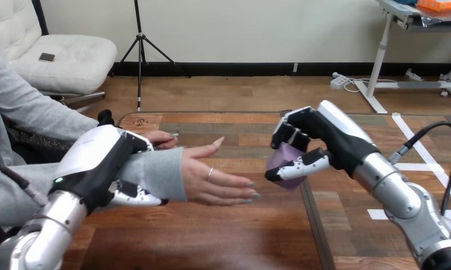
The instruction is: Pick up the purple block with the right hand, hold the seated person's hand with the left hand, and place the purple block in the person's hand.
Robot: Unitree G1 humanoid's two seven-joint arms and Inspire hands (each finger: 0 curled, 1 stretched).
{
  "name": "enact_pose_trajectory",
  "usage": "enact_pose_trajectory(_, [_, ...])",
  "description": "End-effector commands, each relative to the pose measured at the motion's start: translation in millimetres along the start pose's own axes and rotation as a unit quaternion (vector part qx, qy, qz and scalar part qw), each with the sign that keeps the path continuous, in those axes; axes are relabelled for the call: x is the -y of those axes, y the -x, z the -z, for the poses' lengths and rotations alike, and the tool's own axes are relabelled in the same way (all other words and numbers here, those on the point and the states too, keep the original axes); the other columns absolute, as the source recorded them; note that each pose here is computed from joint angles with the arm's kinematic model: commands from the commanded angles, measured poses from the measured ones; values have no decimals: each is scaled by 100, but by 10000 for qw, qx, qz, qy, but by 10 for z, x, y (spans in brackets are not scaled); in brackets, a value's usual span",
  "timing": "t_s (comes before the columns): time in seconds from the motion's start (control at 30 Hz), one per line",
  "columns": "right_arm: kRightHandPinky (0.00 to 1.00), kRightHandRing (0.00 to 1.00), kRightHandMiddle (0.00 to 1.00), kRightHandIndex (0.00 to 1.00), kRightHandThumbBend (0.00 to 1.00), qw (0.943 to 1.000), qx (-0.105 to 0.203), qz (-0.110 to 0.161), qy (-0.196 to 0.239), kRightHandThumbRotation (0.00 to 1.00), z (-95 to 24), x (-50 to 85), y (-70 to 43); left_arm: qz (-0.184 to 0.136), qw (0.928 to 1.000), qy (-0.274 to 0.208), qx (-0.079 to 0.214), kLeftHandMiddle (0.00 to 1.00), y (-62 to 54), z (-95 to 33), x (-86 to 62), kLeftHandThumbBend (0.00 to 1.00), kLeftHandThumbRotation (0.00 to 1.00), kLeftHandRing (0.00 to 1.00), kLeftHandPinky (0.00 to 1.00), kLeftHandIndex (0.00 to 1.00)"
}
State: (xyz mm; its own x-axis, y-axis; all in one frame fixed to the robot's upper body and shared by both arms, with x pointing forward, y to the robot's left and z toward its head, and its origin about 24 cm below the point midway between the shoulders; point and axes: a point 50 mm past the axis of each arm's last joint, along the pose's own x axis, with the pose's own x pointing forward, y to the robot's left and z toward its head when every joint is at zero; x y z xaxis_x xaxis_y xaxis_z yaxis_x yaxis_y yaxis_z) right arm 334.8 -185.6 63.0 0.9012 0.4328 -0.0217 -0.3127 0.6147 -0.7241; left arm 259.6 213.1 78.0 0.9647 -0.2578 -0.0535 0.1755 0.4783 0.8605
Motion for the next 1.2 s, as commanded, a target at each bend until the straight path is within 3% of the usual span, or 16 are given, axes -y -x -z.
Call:
enact_pose_trajectory(0.0, [34,35,40,42,77,9957,800,410,229,0,-399,276,-238,-540,9941,280,902,31,-189,-423,-134,63,0,22,16,36])
enact_pose_trajectory(1.17, [33,34,39,42,77,9918,1230,352,2,0,-603,100,-318,-190,9918,663,1073,31,-349,-542,189,61,0,23,17,36])
